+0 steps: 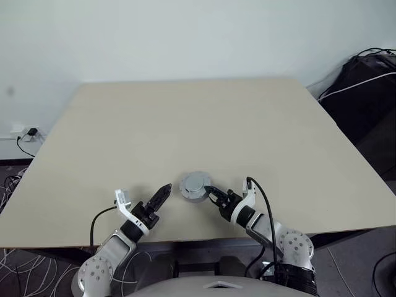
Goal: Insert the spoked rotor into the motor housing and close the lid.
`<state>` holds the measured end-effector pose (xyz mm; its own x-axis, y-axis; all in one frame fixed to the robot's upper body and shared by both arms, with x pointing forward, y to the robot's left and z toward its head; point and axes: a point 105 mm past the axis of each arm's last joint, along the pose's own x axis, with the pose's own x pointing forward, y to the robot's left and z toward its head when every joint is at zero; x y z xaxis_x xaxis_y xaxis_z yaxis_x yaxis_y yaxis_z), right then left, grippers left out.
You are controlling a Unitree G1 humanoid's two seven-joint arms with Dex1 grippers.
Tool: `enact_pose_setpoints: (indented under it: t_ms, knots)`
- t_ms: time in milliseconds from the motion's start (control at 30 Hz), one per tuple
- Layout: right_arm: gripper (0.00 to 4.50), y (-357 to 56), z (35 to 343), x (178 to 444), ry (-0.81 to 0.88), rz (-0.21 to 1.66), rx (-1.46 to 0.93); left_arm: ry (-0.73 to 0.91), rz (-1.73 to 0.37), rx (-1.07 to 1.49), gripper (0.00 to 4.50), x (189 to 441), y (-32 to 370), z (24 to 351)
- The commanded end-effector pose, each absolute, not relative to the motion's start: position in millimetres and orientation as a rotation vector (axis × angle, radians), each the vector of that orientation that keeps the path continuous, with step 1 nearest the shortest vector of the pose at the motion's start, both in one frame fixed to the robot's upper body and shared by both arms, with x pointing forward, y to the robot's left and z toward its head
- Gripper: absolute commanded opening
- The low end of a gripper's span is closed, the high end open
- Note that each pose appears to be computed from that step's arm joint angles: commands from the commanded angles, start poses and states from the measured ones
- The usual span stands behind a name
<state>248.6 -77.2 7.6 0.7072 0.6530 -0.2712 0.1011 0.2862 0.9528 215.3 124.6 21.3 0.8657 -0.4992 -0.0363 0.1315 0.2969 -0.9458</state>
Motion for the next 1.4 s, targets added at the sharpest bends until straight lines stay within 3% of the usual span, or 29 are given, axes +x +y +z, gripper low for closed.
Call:
enact_pose_setpoints:
  t_ms: [33, 367, 867, 1400]
  knots:
    - [1.22, -62.3, 56.1, 264.9, 0.564, 0.559, 1.33, 0.286, -0.45, -1.3, 4.48, 212.0, 124.8, 35.9]
    - [1.22, -53.5, 85.1, 264.5, 0.52, 0.67, 1.35, 0.307, -0.448, -1.417, 4.48, 211.1, 108.2, 35.0]
    - [1.22, -41.7, 70.3, 241.5, 0.664, 0.724, 1.338, 0.249, -0.469, -1.487, 4.48, 220.5, 102.7, 39.3]
    - [1.22, -32.7, 69.9, 229.6, 0.735, 0.791, 1.328, 0.262, -0.484, -1.494, 4.48, 220.6, 106.6, 22.9]
